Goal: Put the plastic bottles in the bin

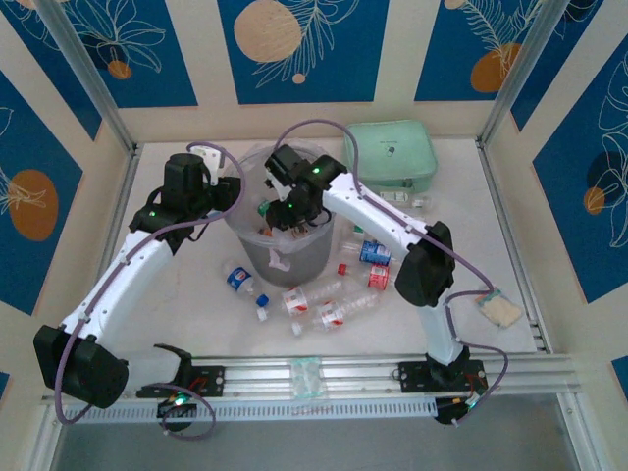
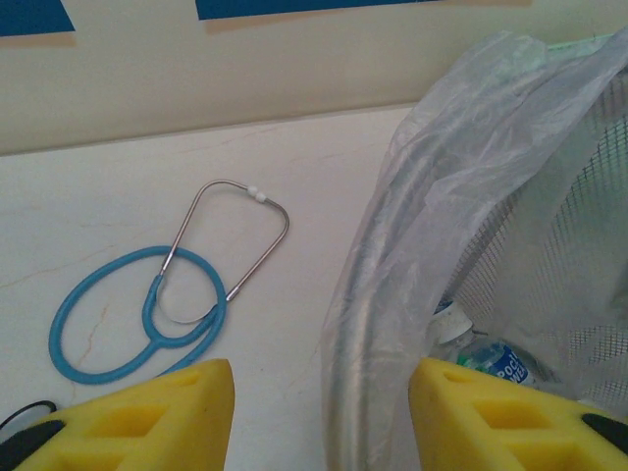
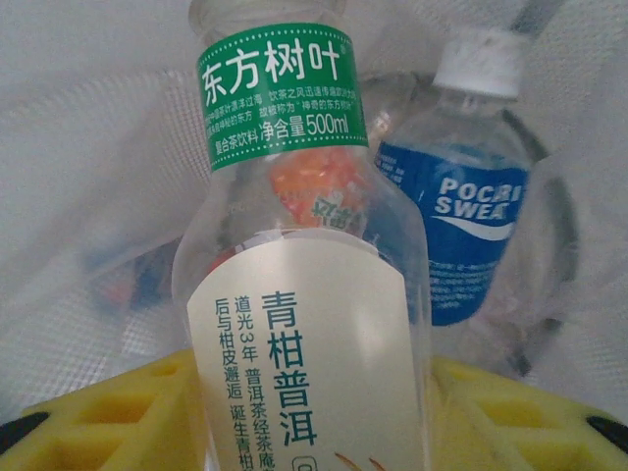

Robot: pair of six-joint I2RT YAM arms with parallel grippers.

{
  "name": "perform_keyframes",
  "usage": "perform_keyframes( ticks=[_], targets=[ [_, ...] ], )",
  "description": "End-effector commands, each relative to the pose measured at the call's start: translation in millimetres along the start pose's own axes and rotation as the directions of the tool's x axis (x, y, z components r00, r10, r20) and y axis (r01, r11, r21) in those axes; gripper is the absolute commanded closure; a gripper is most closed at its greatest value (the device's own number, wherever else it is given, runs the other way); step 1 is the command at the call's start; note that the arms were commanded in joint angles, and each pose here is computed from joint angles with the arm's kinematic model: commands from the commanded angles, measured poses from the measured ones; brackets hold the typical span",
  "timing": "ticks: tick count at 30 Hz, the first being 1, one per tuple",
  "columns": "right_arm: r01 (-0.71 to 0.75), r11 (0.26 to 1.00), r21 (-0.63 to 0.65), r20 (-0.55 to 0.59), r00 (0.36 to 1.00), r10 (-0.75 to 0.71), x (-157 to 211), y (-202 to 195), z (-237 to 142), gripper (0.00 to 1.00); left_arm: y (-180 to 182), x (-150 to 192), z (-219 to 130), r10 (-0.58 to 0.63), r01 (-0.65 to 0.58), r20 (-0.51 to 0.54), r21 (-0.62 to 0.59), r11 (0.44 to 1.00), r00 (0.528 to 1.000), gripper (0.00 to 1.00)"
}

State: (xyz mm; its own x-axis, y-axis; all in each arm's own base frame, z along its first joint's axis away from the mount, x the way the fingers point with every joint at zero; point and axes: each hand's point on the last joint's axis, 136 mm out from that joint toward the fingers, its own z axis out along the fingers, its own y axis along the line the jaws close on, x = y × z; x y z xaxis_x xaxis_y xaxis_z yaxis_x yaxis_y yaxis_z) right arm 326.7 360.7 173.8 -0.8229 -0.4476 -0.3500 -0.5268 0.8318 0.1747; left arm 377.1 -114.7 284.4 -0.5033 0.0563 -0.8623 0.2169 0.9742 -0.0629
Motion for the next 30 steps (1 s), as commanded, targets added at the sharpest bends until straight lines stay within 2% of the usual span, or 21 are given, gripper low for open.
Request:
perform_keyframes(
  ticks=[1,6,9,13,18,20,25,30],
  targets=[
    [-0.034,0.999,-0.019,-0.002,0.999,0.034,2.0,0.4,26.5,0.44,3.6,8.0,-3.3,0.020,-0.021,-0.015,-0.020,1.000,1.000,0.50],
    [-0.050,0.998,-0.047,0.014,0.999,0.050,4.7,3.3,33.8,0.35,4.8,8.8,-2.6,0.026,-0.026,-0.016,-0.027,0.999,1.000,0.50],
    [-0.026,0.997,-0.067,0.029,0.999,0.028,3.5,9.1,23.3,0.24,3.7,10.0,-1.2,0.026,-0.026,-0.022,-0.021,0.999,0.999,0.50],
    [-0.009,0.998,-0.064,0.072,0.997,0.013,-1.7,9.9,-1.2,0.16,2.4,9.2,-1.4,0.023,-0.023,-0.020,-0.015,1.000,1.000,0.50],
    [0.010,0.995,-0.100,0.159,0.987,0.006,-12.0,18.7,-54.5,0.08,3.5,9.9,-0.7,0.026,-0.026,-0.021,-0.021,0.999,0.999,0.50],
    [0.029,0.991,-0.129,0.204,0.979,-0.002,-16.0,24.6,-77.9,0.01,2.8,10.7,0.2,0.028,-0.029,-0.024,-0.019,0.999,0.999,0.50],
    [0.057,0.988,-0.141,0.324,0.946,-0.008,-20.3,25.5,-136.3,0.00,3.3,10.4,-0.3,0.030,-0.030,-0.023,-0.021,0.999,0.999,0.50],
    [0.012,0.991,-0.137,0.422,0.906,0.047,-13.8,-0.5,-184.2,0.01,5.2,13.9,2.8,0.037,-0.039,-0.034,-0.032,0.999,0.999,0.50]
  ],
)
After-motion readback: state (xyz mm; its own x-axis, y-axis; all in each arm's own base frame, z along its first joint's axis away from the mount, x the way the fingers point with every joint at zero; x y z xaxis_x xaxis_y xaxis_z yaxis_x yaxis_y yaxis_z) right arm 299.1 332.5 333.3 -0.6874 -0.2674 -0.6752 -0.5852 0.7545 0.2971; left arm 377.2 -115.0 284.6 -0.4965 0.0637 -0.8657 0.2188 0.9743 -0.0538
